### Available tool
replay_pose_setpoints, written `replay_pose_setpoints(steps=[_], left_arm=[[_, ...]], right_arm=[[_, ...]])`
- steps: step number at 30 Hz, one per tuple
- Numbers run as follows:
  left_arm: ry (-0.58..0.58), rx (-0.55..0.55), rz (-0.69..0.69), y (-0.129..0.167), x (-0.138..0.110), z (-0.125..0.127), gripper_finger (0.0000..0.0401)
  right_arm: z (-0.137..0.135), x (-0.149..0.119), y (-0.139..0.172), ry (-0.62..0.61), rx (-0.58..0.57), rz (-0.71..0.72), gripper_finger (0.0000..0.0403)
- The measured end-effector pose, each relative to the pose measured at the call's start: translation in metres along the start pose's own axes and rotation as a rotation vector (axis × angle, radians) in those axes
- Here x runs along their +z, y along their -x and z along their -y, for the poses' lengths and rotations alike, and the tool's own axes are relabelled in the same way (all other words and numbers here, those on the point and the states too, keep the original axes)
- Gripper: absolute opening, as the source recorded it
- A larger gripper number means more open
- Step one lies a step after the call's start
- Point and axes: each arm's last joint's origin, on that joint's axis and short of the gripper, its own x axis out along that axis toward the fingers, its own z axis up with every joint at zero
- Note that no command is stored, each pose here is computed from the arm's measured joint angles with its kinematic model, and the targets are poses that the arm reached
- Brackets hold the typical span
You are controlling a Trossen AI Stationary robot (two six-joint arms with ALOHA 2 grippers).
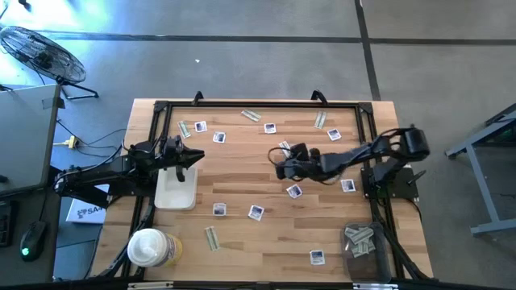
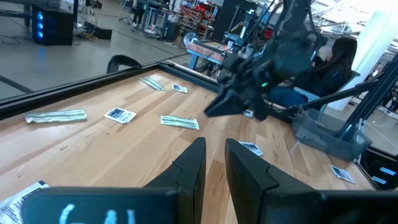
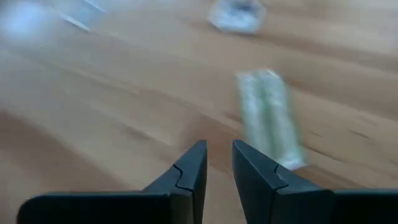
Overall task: Pick & Place First Aid Supplies
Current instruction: Put the green bandage pack into the black bin
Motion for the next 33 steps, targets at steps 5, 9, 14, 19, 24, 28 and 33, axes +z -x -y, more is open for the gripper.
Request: replay_pose_setpoints(steps=[5,9,14,19,24,28,33], left_arm=[[0.0,0.0,0.0,0.0,0.0,0.0,0.006],[0.0,0.0,0.0,0.0,0.0,0.0,0.006],[0.0,0.0,0.0,0.0,0.0,0.0,0.006],[0.0,0.0,0.0,0.0,0.0,0.0,0.006],[0.0,0.0,0.0,0.0,0.0,0.0,0.006],[0.0,0.0,0.0,0.0,0.0,0.0,0.006],[0.0,0.0,0.0,0.0,0.0,0.0,0.006]], right_arm=[[0.009,0.003,-0.014,-0.042,-0.205,-0.08,0.009],[0.01,0.009,-0.022,-0.105,-0.195,-0.073,0.0125],[0.017,0.015,-0.03,-0.197,-0.224,-0.07,0.016],[0.017,0.017,-0.032,-0.216,-0.216,-0.079,0.0168],[0.016,0.008,-0.043,-0.24,-0.223,-0.103,0.0144],[0.015,0.001,-0.05,-0.235,-0.236,-0.097,0.0118],[0.014,-0.003,-0.047,-0.241,-0.246,-0.069,0.0088]])
